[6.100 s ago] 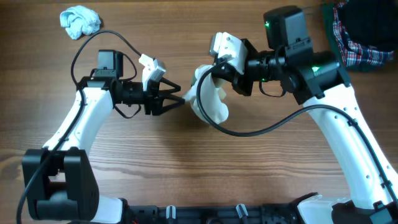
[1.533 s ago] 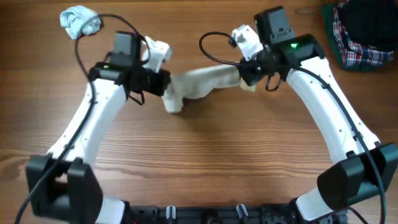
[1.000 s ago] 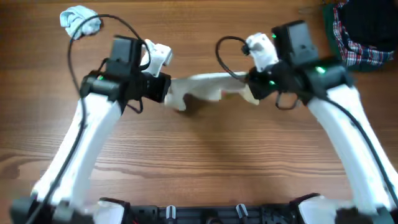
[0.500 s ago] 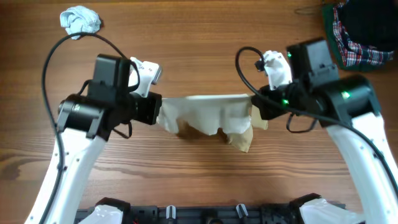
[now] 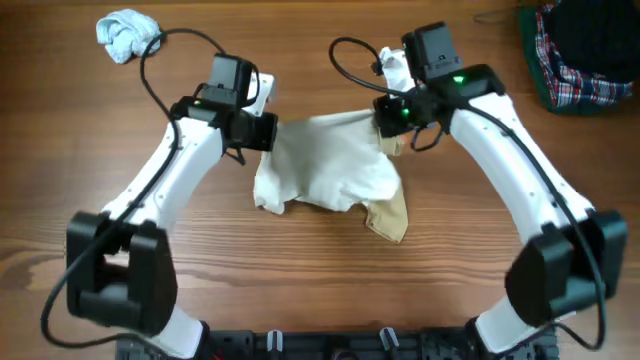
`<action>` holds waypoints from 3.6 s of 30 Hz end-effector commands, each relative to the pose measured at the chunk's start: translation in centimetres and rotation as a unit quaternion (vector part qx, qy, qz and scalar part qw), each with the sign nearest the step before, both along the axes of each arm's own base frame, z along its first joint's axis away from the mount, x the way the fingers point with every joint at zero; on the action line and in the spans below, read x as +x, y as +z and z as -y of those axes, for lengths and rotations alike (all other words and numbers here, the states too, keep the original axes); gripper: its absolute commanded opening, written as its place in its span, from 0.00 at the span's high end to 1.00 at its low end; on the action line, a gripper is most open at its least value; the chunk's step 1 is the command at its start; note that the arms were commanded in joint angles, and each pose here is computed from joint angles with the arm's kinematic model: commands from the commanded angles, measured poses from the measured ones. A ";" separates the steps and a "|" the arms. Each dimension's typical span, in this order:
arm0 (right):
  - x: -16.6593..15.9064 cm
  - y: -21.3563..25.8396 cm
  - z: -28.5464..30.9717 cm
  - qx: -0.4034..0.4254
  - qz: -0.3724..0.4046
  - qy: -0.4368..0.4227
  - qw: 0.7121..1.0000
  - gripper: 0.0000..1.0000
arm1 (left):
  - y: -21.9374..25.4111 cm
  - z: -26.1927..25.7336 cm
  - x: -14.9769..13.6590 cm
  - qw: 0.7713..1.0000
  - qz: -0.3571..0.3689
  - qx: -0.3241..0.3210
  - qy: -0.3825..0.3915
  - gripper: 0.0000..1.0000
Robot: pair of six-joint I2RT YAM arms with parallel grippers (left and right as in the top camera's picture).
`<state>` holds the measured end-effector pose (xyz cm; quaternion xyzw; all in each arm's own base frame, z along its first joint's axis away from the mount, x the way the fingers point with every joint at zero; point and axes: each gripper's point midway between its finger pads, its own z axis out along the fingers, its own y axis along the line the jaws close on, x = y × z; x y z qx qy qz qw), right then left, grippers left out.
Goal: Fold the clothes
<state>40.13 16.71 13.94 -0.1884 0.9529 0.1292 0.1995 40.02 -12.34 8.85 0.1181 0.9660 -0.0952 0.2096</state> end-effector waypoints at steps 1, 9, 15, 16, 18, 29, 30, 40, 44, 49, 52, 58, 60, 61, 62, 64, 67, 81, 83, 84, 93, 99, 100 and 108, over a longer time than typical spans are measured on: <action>3.7 -2.9 -0.4 -0.007 0.031 0.000 1.000 0.96 | -0.9 -0.9 3.6 0.998 0.050 0.013 0.035 0.96; 10.7 -5.6 -0.6 -0.021 0.134 -0.031 0.990 0.03 | -2.9 -0.3 7.6 0.994 0.105 0.006 0.038 0.00; 9.5 -4.1 0.5 0.022 0.096 -0.066 0.993 0.00 | -3.6 -0.8 6.4 0.995 0.068 0.001 0.076 0.00; 7.4 -3.3 0.1 0.054 0.052 -0.058 0.995 0.00 | -4.4 -0.9 4.7 0.996 0.030 0.002 0.081 0.00; 5.1 -3.0 0.2 0.069 0.004 -0.061 0.996 0.00 | -5.3 -0.5 2.3 0.997 -0.026 -0.008 0.069 0.00; -5.7 -7.2 0.2 0.020 -0.200 -0.068 0.977 0.21 | -7.2 -1.7 -7.1 0.973 -0.220 0.026 0.063 0.26; -6.0 -7.3 -0.2 0.024 -0.203 -0.061 0.977 0.30 | -7.2 -1.7 -6.8 0.974 -0.214 0.028 0.064 0.30; -6.2 -7.3 -1.5 0.025 -0.193 -0.042 0.980 0.43 | -7.3 -2.1 -4.5 0.982 -0.167 0.035 0.080 0.52; -6.2 -7.3 -1.3 0.020 -0.194 -0.042 0.980 0.47 | -8.4 -4.0 -4.7 0.980 -0.155 0.082 0.095 0.77; -6.9 -7.5 -1.1 0.014 -0.208 -0.044 0.977 0.62 | -8.2 -6.5 -3.2 0.976 -0.115 0.141 0.122 0.96; -8.1 -8.1 -0.4 -0.002 -0.229 -0.050 0.972 0.62 | -8.0 -6.9 -1.9 0.977 -0.092 0.135 0.134 0.96; -10.9 -11.4 -0.4 0.009 -0.269 -0.059 0.961 0.83 | -7.8 -6.7 -1.2 0.979 -0.079 0.128 0.135 0.95; -11.8 -12.5 -0.7 0.017 -0.277 -0.059 0.959 0.96 | -7.9 -6.7 -1.3 0.979 -0.080 0.128 0.135 0.96; -12.1 -13.0 -0.7 0.017 -0.279 -0.063 0.958 0.96 | -7.9 -6.8 -1.5 0.979 -0.083 0.129 0.134 0.96; -12.3 -13.2 -0.8 0.017 -0.279 -0.061 0.958 0.96 | -7.9 -6.8 -1.7 0.978 -0.088 0.131 0.134 0.96; -12.8 -13.9 -0.8 0.015 -0.281 -0.062 0.958 0.96 | -8.1 -7.0 -2.6 0.976 -0.105 0.138 0.132 0.96; -13.2 -14.6 -0.1 0.003 -0.283 -0.073 0.956 0.96 | -8.3 -7.2 -3.4 0.973 -0.122 0.144 0.130 0.90; -17.0 -14.7 5.8 -0.152 -0.337 -0.186 0.910 0.96 | -8.0 -10.4 -7.2 0.945 -0.182 0.236 0.132 0.23; -16.9 -14.5 5.7 -0.150 -0.335 -0.187 0.911 0.96 | -8.0 -10.4 -7.4 0.945 -0.185 0.236 0.132 0.28; -16.5 -13.9 5.6 -0.142 -0.322 -0.184 0.917 0.96 | -7.9 -10.4 -7.4 0.945 -0.185 0.237 0.132 0.28; -11.0 -2.0 3.4 -0.024 -0.098 -0.129 0.986 0.96 | -3.8 -10.7 -6.8 0.952 -0.134 0.225 0.159 0.22; -2.7 0.7 0.4 0.013 0.091 -0.047 0.995 0.85 | -2.8 -9.8 -4.6 0.962 -0.084 0.188 0.181 0.02; -1.1 0.6 -0.1 0.018 0.116 -0.043 0.992 0.70 | -2.9 -9.6 -4.8 0.963 -0.089 0.181 0.177 0.02; 3.1 -8.3 0.3 0.005 0.080 -0.067 0.994 0.50 | -3.5 -7.5 -5.9 0.971 -0.125 0.132 0.153 0.07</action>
